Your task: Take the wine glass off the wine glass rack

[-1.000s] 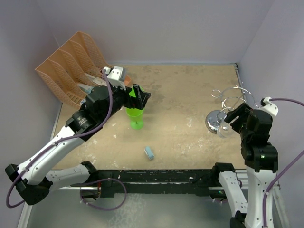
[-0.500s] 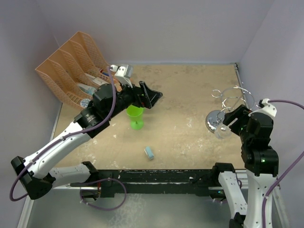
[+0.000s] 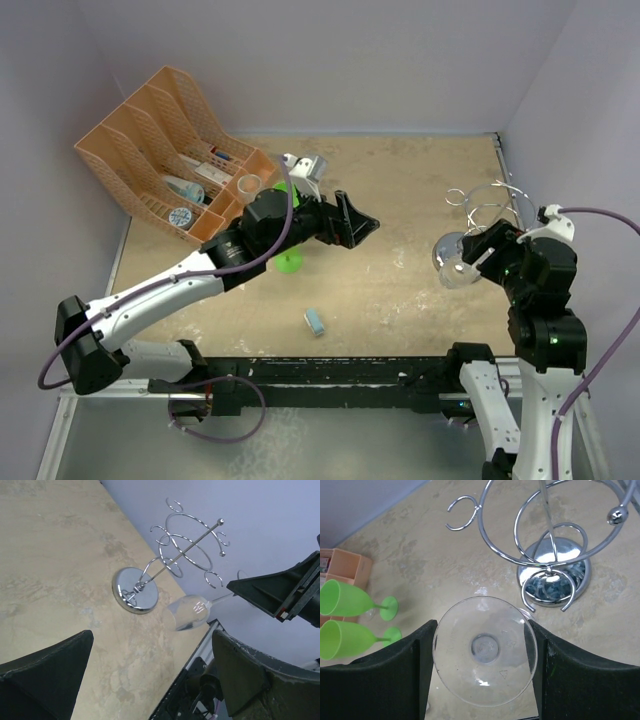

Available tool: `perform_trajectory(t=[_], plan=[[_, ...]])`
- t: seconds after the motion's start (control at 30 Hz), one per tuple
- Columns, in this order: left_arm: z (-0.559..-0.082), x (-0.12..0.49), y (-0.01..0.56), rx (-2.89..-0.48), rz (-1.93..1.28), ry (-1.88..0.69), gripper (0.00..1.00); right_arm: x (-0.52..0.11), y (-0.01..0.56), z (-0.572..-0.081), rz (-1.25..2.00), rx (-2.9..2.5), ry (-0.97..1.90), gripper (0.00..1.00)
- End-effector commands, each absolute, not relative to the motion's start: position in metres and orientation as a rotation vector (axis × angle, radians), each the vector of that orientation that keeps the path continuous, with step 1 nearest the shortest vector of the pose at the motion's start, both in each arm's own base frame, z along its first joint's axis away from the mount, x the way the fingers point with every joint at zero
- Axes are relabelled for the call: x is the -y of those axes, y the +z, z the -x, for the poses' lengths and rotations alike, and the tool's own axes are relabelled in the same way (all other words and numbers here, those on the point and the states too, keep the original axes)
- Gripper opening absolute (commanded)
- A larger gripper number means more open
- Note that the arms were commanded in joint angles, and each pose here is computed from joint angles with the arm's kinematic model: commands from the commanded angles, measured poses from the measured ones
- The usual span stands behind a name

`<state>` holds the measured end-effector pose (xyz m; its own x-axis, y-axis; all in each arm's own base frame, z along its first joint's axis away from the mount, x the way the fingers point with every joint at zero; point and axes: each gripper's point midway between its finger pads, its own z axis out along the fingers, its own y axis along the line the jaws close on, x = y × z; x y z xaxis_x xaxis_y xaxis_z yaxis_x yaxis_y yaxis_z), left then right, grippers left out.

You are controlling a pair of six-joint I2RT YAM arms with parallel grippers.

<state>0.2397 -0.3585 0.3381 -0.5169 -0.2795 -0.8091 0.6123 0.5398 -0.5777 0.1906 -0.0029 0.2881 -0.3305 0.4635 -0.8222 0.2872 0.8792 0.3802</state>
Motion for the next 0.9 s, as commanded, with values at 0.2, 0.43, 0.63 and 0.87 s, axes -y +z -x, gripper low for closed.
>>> perform_trajectory(t=[0.2, 0.43, 0.63, 0.87], plan=[[-0.235, 0.396, 0.342, -1.728, -0.219, -1.389, 1.0, -0.033, 0.351, -0.225, -0.364, -1.795, 0.428, 0.16], [-0.238, 0.403, 0.335, -1.723, -0.161, -1.45, 1.0, -0.046, 0.364, -0.244, -0.339, -1.794, 0.521, 0.15], [-0.24, 0.408, 0.33, -1.702, -0.096, -1.585, 1.0, -0.058, 0.372, -0.257, -0.328, -1.79, 0.619, 0.15], [-0.25, 0.41, 0.323, -1.686, -0.012, -1.748, 1.0, -0.071, 0.388, -0.267, -0.322, -1.763, 0.73, 0.14]])
